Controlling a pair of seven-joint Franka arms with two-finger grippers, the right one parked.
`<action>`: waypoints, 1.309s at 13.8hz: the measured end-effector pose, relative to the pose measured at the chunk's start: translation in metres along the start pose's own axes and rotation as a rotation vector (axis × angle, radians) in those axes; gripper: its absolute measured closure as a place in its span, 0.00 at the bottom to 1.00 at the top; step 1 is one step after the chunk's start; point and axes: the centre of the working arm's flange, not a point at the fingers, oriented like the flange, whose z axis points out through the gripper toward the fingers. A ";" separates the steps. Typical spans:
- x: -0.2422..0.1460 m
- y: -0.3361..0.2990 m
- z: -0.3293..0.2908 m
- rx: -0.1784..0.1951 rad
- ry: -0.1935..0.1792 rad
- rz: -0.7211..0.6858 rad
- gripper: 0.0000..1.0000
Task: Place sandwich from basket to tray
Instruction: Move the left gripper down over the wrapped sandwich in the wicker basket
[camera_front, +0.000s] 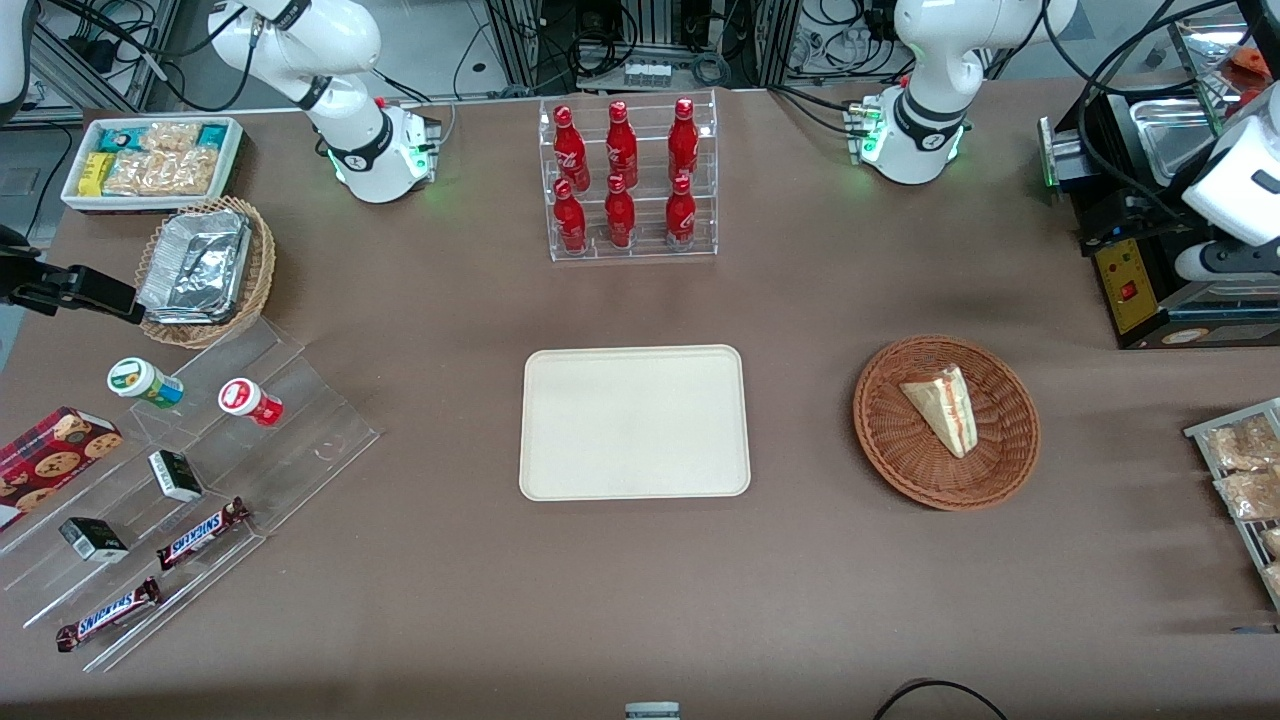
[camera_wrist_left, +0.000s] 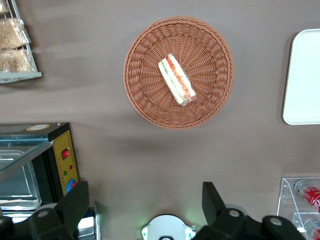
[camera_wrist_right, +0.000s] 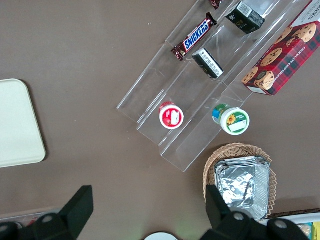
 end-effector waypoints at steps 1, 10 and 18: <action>0.000 0.000 -0.001 0.000 0.001 0.005 0.00; 0.035 0.015 0.103 -0.001 0.026 -0.177 0.00; 0.066 0.062 0.217 -0.038 0.114 -0.409 0.00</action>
